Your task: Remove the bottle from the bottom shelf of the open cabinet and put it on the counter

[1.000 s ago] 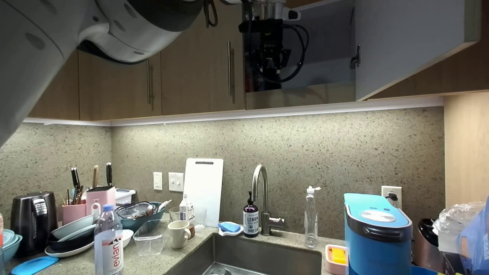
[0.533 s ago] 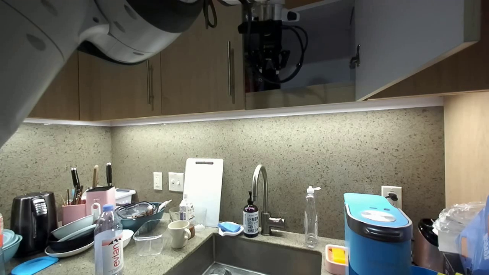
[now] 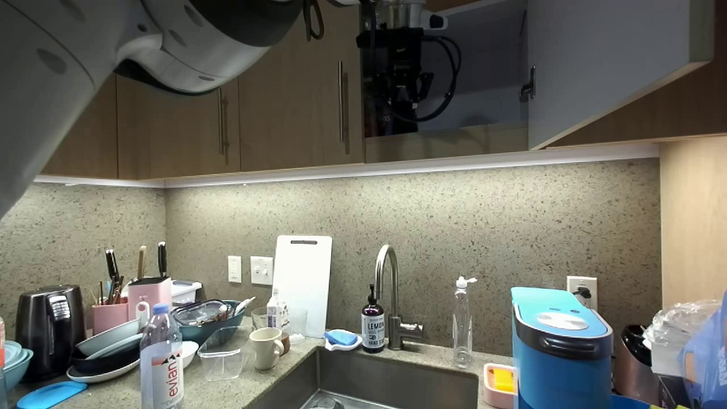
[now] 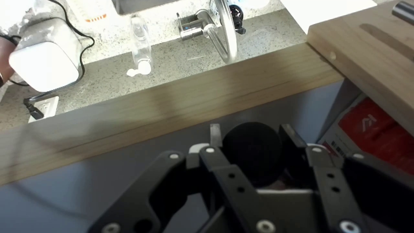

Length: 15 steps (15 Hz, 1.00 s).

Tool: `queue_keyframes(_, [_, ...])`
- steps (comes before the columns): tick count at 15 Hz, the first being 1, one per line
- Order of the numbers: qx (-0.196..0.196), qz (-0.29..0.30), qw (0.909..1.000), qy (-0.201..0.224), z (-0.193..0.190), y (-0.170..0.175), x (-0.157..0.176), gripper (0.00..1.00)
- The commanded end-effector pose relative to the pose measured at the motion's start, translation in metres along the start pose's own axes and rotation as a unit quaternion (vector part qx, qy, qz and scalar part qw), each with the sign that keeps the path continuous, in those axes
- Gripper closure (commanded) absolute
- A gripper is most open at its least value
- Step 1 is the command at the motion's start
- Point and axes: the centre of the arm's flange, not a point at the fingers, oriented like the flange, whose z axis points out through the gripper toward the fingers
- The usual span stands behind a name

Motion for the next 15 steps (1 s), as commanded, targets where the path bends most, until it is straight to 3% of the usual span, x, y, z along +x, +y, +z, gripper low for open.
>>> queue_keyframes(1, [0.027, -0.062, 0.9975, 0.022, -0.028, 0.005, -0.038, 0.78])
queue_keyframes(10, [0.07, -0.148, 0.9839, 0.071, -0.07, -0.024, -0.062, 0.78])
queue_keyframes(11, [0.046, -0.126, 0.9892, 0.058, -0.078, -0.025, -0.017, 0.78])
queue_keyframes(12, [0.047, -0.128, 0.9889, 0.058, -0.08, -0.027, -0.019, 0.53])
queue_keyframes(15, [0.047, -0.127, 0.9892, 0.056, -0.076, -0.025, -0.017, 0.53])
